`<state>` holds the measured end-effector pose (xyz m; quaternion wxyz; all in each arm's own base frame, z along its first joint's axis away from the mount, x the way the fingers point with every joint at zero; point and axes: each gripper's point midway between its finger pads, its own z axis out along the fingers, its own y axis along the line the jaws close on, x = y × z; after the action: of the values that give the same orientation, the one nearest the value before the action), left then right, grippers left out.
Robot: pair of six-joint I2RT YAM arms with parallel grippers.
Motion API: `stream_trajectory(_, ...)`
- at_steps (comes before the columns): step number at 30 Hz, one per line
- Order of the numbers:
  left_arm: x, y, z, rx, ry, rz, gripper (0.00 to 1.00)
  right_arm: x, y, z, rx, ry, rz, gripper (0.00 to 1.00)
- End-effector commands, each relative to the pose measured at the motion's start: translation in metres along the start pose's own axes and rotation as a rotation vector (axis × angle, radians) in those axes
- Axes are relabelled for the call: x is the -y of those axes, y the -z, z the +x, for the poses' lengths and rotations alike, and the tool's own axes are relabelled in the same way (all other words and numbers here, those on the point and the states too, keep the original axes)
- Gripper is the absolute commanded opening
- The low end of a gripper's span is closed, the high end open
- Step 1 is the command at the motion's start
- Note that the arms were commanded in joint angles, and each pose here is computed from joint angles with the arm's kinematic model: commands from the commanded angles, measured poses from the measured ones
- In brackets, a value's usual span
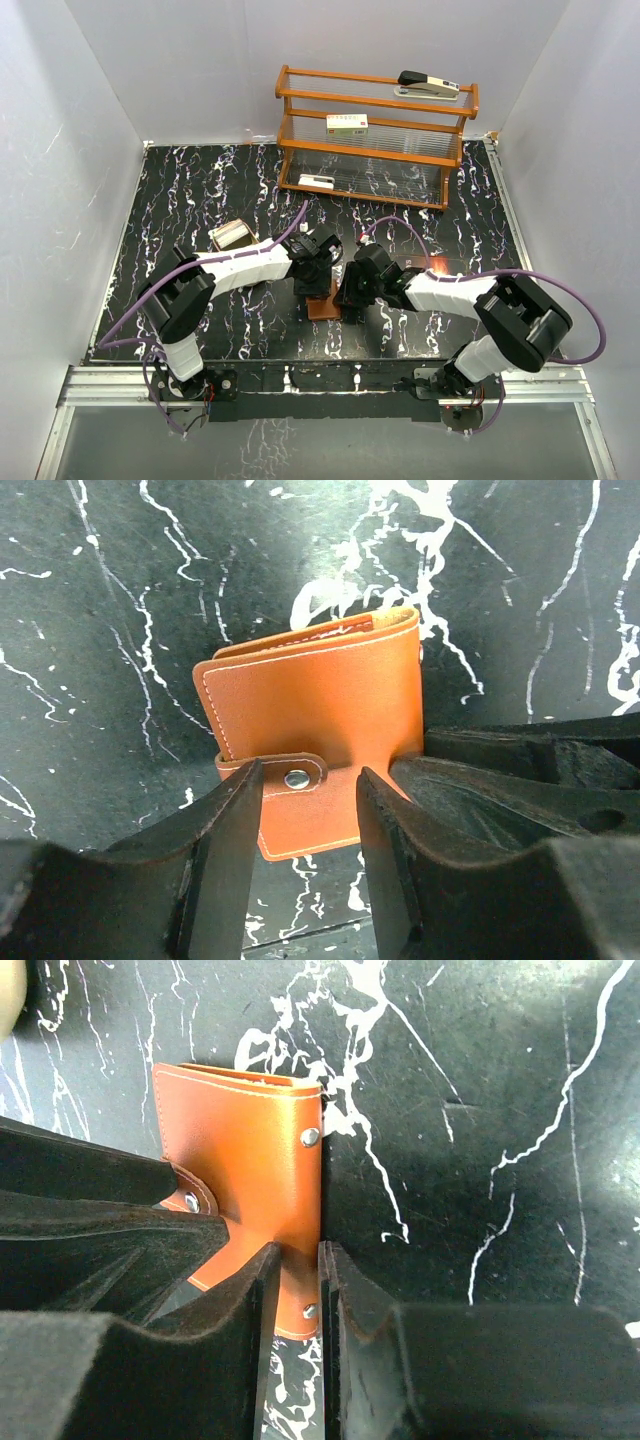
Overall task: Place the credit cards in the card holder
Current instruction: Open the card holder at the center of the board.
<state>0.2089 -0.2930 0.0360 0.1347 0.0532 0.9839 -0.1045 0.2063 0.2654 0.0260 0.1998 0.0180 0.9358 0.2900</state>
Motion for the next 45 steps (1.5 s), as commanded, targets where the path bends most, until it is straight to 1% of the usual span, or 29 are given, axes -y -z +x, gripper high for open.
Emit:
stream_trajectory(1, -0.009, -0.005, 0.011, -0.029, -0.012, -0.033, 0.41, 0.005, -0.009, 0.000, 0.007, 0.005, 0.011, 0.19)
stream_trajectory(4, -0.015, -0.006, 0.013, -0.038, -0.014, -0.062, 0.40, 0.012, -0.011, 0.005, -0.002, -0.003, 0.028, 0.17)
stream_trajectory(10, -0.037, -0.004, 0.015, -0.034, -0.025, -0.165, 0.34, 0.019, -0.010, 0.008, 0.003, -0.014, 0.043, 0.16)
stream_trajectory(20, -0.049, -0.012, 0.024, -0.062, -0.041, -0.213, 0.32, 0.023, -0.011, 0.012, -0.003, -0.016, 0.049, 0.15)
stream_trajectory(22, -0.051, -0.012, 0.024, -0.063, -0.047, -0.219, 0.26, 0.024, -0.011, 0.013, -0.002, -0.016, 0.050, 0.15)
stream_trajectory(24, -0.050, -0.011, 0.025, -0.068, -0.056, -0.218, 0.17, 0.025, -0.011, 0.013, -0.002, -0.016, 0.054, 0.15)
stream_trajectory(27, -0.042, -0.009, 0.021, -0.062, -0.051, -0.182, 0.05, 0.027, -0.011, 0.014, -0.002, -0.016, 0.058, 0.15)
stream_trajectory(29, -0.029, -0.005, 0.021, -0.065, -0.042, -0.113, 0.00, 0.028, -0.011, 0.014, -0.001, -0.015, 0.063, 0.15)
stream_trajectory(34, -0.009, 0.008, 0.017, -0.044, -0.027, 0.002, 0.00, 0.033, -0.010, 0.013, 0.006, -0.017, 0.085, 0.14)
stream_trajectory(41, -0.002, 0.030, 0.010, 0.000, 0.014, 0.066, 0.00, 0.040, -0.009, 0.012, 0.011, -0.020, 0.132, 0.14)
stream_trajectory(45, 0.004, 0.046, 0.004, 0.048, 0.044, 0.152, 0.00, 0.041, -0.007, 0.006, 0.029, -0.010, 0.151, 0.14)
